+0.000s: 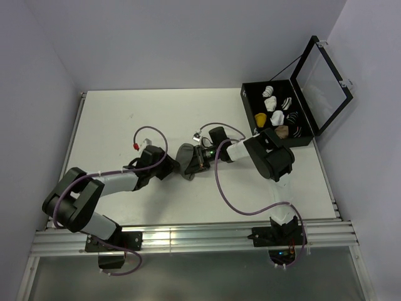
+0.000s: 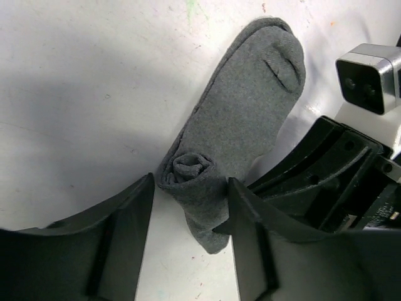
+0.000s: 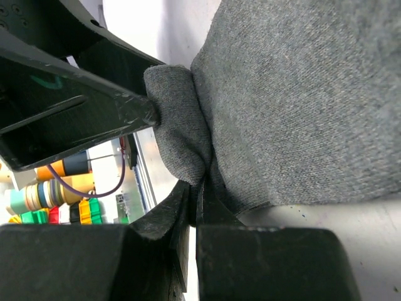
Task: Roll the socks
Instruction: Roll the sock at the center of the board.
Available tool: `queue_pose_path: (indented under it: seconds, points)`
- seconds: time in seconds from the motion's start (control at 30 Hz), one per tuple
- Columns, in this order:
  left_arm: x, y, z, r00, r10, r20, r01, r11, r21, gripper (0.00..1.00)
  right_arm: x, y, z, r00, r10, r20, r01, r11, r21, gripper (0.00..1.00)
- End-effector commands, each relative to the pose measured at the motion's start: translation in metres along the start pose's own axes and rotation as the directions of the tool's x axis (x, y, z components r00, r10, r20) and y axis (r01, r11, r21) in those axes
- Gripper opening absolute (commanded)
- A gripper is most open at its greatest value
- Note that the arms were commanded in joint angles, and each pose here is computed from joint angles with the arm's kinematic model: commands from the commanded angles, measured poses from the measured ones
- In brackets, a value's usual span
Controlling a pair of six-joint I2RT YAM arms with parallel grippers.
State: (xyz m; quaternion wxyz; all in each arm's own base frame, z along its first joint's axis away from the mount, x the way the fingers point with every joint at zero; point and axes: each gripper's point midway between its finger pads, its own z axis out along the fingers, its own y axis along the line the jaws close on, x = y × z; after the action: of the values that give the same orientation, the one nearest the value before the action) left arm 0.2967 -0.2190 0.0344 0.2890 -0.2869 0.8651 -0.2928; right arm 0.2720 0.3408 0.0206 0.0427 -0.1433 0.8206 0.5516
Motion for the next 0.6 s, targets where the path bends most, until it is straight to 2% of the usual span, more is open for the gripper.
queue_pose_path:
  seconds: [0.0, 0.1, 0.17, 0.33, 0.43, 0.47, 0.57]
  points:
    - [0.009, 0.033, 0.003, 1.0, 0.0, -0.003, 0.0, 0.995, -0.103, 0.54, -0.011, -0.017, -0.003, 0.999, -0.011, 0.035, 0.008, 0.996, 0.093, 0.0]
    - [0.008, 0.04, 0.005, 1.0, -0.002, 0.002, 0.002, 0.991, -0.137, 0.47, -0.012, -0.017, -0.005, 0.999, -0.019, 0.034, 0.015, 0.993, 0.117, 0.01]
    - [0.01, 0.045, 0.006, 1.0, -0.004, -0.001, 0.004, 0.987, -0.16, 0.35, -0.015, -0.012, -0.009, 0.998, -0.05, 0.041, 0.045, 0.991, 0.125, 0.03]
    - [0.012, 0.05, 0.008, 1.0, -0.001, -0.016, -0.002, 0.983, -0.184, 0.23, -0.02, 0.003, -0.019, 0.987, -0.153, 0.051, 0.14, 0.971, 0.192, 0.1]
    - [0.012, 0.049, 0.007, 0.999, 0.022, -0.023, -0.026, 0.98, -0.195, 0.16, -0.019, 0.009, -0.021, 0.972, -0.228, 0.05, 0.209, 0.945, 0.251, 0.21]
    - [0.011, 0.049, 0.007, 0.999, 0.033, -0.027, -0.038, 0.98, -0.197, 0.14, -0.024, 0.02, -0.025, 0.96, -0.272, 0.067, 0.245, 0.932, 0.266, 0.28]
    - [0.01, 0.047, 0.006, 0.996, 0.078, -0.049, -0.086, 0.974, -0.211, 0.13, -0.023, 0.026, -0.026, 0.924, -0.377, 0.059, 0.338, 0.879, 0.336, 0.37]
